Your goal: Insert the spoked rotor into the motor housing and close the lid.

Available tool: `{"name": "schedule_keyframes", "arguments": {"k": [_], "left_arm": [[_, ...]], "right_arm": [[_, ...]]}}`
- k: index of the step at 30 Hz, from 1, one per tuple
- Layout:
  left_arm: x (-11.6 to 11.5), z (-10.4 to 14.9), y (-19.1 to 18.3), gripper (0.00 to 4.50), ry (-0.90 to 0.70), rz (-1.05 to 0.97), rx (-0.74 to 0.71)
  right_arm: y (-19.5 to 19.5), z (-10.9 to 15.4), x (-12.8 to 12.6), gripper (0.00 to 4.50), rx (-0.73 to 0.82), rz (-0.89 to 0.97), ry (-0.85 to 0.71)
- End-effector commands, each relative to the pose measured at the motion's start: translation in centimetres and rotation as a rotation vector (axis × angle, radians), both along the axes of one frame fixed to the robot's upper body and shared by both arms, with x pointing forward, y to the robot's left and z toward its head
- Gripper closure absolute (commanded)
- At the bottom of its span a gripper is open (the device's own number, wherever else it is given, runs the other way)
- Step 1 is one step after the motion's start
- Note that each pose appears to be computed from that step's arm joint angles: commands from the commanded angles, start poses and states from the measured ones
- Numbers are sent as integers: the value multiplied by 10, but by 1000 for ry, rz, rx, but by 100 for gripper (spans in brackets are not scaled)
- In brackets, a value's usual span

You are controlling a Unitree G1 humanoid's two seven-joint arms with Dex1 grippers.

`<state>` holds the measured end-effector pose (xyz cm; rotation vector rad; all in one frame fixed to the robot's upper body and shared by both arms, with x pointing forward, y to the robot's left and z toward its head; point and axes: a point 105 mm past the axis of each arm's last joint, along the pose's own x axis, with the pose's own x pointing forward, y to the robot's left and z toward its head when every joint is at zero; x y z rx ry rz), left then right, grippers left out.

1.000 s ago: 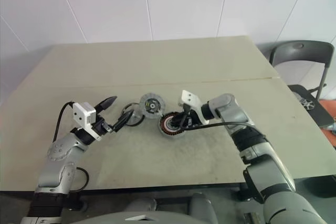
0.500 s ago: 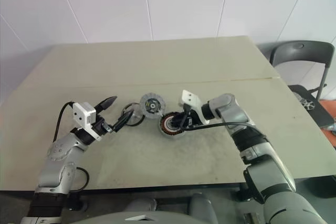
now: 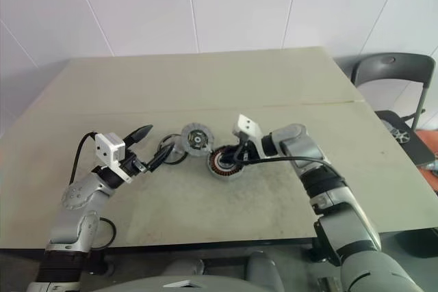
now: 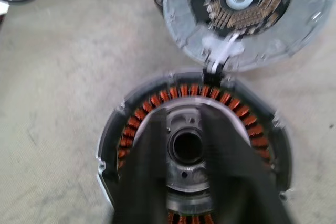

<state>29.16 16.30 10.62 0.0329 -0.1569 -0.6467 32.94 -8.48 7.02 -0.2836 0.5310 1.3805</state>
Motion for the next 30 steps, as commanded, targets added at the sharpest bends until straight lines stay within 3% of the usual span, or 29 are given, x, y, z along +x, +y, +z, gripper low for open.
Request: {"name": "schedule_keyframes", "arguments": {"k": [1, 8, 13, 17, 23, 30], "left_arm": [[2, 12, -2, 0, -45, -12, 4], [1, 12, -2, 0, -47, -11, 5], [1, 12, -2, 0, -48, -10, 6], [0, 12, -1, 0, -47, -9, 7], [-1, 12, -3, 0, -46, -15, 7], [-2, 11, -3, 0, -41, -18, 8]], "right_arm": [[0, -4, -3, 448, -43, 30, -19], [-5, -21, -1, 448, -96, -11, -3], [-12, -33, -6, 448, -24, -44, 131], [-8, -20, -6, 448, 93, -52, 189], [-24, -50, 5, 448, -62, -162, 149], [-24, -47, 17, 448, -29, -237, 135]]}}
